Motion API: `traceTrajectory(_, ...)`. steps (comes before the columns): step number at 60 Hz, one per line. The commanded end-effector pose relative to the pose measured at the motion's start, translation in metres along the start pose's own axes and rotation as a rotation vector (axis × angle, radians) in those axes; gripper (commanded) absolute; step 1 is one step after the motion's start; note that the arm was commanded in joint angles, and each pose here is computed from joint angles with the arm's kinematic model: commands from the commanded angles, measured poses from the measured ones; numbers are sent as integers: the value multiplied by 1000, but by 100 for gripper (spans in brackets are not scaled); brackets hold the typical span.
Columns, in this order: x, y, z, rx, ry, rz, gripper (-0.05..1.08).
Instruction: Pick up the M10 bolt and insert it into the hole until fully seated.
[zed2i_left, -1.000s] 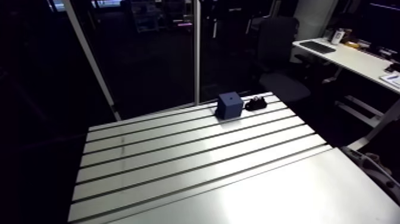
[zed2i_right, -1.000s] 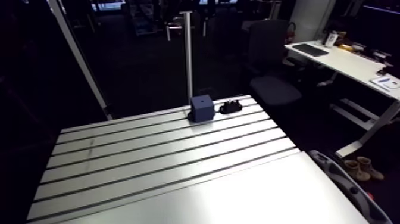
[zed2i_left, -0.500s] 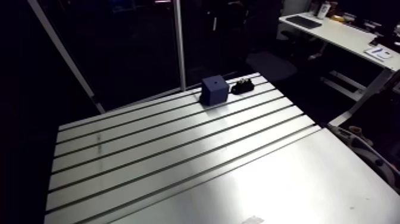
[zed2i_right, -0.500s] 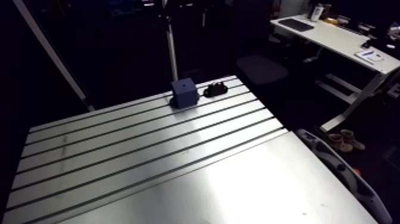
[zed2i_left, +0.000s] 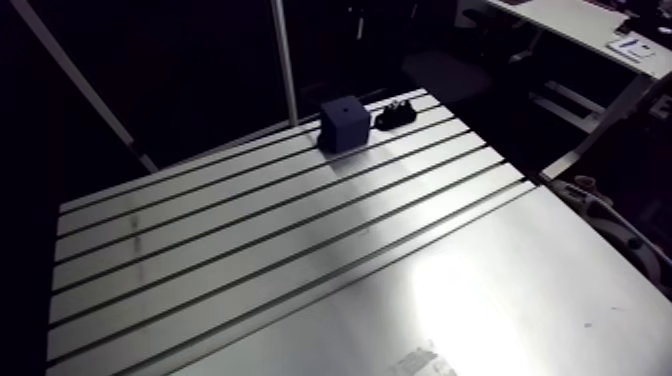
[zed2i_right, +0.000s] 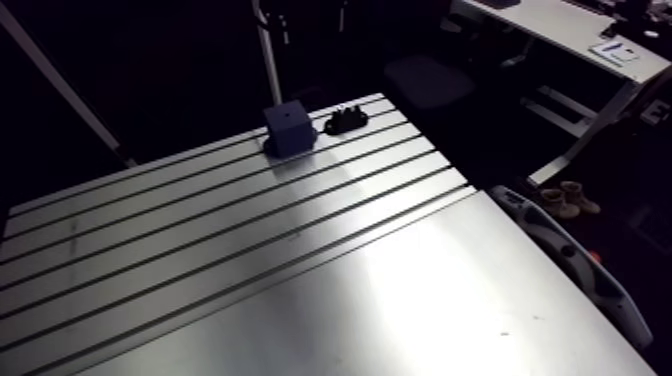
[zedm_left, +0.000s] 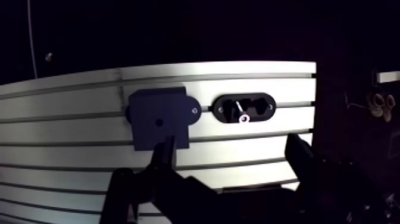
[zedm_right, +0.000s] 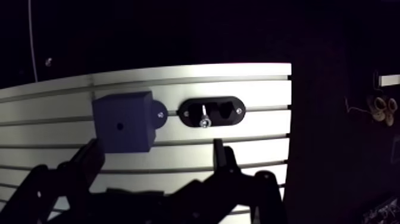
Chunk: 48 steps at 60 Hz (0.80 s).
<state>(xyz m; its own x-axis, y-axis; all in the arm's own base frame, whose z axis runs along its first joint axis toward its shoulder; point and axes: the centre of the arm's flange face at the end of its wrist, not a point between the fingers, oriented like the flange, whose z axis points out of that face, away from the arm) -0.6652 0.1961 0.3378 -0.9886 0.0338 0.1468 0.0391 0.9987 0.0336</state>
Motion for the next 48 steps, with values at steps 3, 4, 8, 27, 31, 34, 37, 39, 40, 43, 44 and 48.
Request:
traceTrajectory(3,1,11,13,5,-13,13,1)
traceTrajectory(4,1,11,12,5,-12,11,1)
traceTrajectory(8,1,11,13,6,-14,11,1)
traceTrajectory(27,-1,26,26,10,-31,26,12)
traceTrajectory(31,-1,29,34,12,-40,30,18)
traceTrajectory(34,-2,35,37,12,-45,37,21)
traceTrajectory(37,-2,38,39,12,-46,42,23)
traceTrajectory(39,-3,41,40,10,-47,45,25)
traceTrajectory(40,-3,42,44,12,-52,46,26)
traceTrajectory(43,-2,44,47,14,-55,47,26)
traceTrajectory(44,-2,45,50,14,-58,47,27)
traceTrajectory(48,0,47,50,13,-57,49,30)
